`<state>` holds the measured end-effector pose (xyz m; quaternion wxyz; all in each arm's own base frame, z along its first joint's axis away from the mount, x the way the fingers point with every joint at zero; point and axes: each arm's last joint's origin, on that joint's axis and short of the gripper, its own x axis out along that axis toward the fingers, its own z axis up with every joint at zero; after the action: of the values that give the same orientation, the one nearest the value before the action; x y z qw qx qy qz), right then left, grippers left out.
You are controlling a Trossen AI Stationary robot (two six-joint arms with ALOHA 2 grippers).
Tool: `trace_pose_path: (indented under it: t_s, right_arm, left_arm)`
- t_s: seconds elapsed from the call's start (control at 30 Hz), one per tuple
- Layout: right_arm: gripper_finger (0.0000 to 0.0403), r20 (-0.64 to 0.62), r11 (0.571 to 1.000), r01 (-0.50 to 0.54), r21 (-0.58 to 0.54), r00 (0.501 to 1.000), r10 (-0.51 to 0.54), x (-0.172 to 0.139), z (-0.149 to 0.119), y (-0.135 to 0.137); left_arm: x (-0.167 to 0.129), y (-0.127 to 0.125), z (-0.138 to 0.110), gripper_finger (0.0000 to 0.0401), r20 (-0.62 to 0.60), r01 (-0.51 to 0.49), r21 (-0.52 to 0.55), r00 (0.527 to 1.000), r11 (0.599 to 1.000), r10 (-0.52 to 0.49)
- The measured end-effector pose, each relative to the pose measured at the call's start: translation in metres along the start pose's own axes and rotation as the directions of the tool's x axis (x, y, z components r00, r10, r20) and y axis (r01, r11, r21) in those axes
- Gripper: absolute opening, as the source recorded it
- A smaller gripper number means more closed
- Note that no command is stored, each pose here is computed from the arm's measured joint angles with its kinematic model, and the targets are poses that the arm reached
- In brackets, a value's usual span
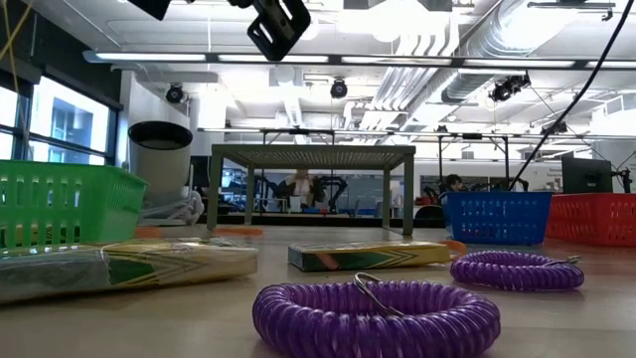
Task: Pick & Place Office Desk Supplies
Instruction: Put the violet spring keychain into the blue bin
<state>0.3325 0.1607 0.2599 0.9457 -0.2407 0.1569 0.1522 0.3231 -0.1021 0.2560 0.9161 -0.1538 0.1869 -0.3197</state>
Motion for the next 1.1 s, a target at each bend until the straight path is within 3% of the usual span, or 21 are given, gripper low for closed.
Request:
trace_pose_path:
  t_s: [0.27, 0.67, 0.97, 1.1]
  right_arm:
    - [0.0175, 0.015, 0.997, -0.074, 0.027, 0.997, 0.073, 0.0031, -0.0034, -0.0022]
    - [0.0019, 0.002, 0.997, -0.08, 0.02, 0.997, 0.08, 0.0031, -0.0047, -0.0016]
    - [0.001, -0.008, 0.997, -0.081, 0.007, 0.997, 0.081, 0.0031, -0.0055, -0.0013]
    - [0.0009, -0.016, 0.996, -0.084, 0.004, 0.996, 0.084, 0.0028, -0.0062, -0.0006]
  left_arm:
    - [0.0001, -0.0002, -0.0001, 0.0007, -0.001, 0.001, 0.0, 1.0, 1.0, -0.001]
    - [0.0001, -0.0002, -0.0001, 0.0007, -0.001, 0.001, 0.0, 1.0, 1.0, -0.001]
    - [0.0001, 0.0004, 0.0, 0.0009, 0.006, -0.02, 0.001, 1.0, 1.0, 0.02]
    - [0.0009, -0.0001, -0.0004, 0.0036, 0.015, -0.062, 0.012, 0.998, 0.998, 0.061]
